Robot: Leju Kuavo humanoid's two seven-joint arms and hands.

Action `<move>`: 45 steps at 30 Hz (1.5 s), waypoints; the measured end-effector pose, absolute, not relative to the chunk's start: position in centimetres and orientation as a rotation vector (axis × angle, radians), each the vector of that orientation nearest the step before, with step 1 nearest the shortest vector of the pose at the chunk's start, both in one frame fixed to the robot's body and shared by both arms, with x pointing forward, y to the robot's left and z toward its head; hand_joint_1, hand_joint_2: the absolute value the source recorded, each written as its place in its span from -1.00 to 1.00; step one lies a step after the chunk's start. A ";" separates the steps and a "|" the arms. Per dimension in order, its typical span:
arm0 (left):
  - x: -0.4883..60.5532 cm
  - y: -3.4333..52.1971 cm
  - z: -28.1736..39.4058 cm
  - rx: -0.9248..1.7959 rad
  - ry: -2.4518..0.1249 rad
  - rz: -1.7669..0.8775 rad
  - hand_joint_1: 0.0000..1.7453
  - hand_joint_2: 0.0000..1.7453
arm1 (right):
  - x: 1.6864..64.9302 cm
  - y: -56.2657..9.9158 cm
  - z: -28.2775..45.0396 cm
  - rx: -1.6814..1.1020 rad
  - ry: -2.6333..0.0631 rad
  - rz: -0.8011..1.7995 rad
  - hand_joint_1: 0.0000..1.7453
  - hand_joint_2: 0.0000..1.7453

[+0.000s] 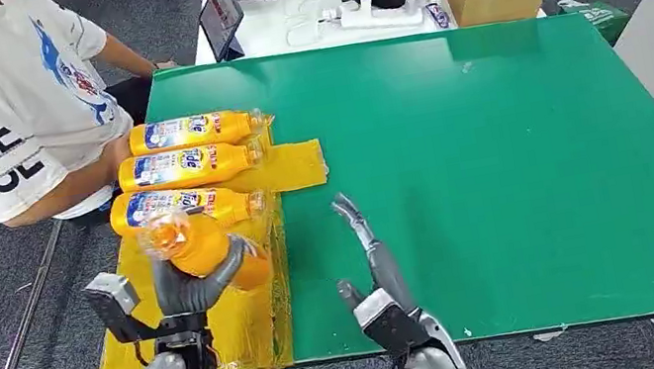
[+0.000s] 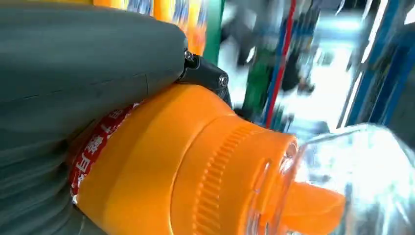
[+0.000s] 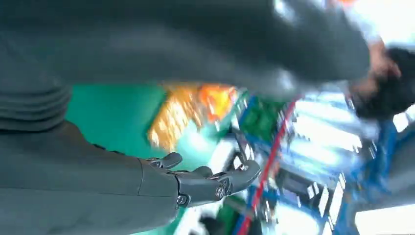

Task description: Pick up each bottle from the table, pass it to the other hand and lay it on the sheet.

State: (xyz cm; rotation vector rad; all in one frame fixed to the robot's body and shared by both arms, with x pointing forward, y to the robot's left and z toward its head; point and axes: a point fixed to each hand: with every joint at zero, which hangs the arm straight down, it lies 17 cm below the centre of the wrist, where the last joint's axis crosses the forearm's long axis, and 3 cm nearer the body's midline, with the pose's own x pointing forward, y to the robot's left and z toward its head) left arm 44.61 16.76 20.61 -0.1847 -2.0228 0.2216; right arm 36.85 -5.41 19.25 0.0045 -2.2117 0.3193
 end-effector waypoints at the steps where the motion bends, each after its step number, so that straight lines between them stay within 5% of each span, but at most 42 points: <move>1: 44.6 17.9 21.2 -0.093 -2.056 0.214 1.00 1.00 | 36.9 -6.4 20.1 -0.042 -2.236 0.275 -1.00 -1.00; 13: 46.2 18.6 22.2 0.813 -2.101 -0.478 1.00 1.00 | 34.9 -16.1 29.7 -0.415 -2.418 -0.172 -1.00 -1.00; 26: 47.5 16.8 18.6 0.826 -2.005 -0.692 1.00 1.00 | 34.3 -18.4 31.2 -0.461 -2.436 -0.254 -1.00 -1.00; 45: 50.0 13.7 5.8 0.771 -1.614 -1.390 1.00 1.00 | 35.7 -17.7 29.4 -0.298 -2.390 -0.226 -1.00 -1.00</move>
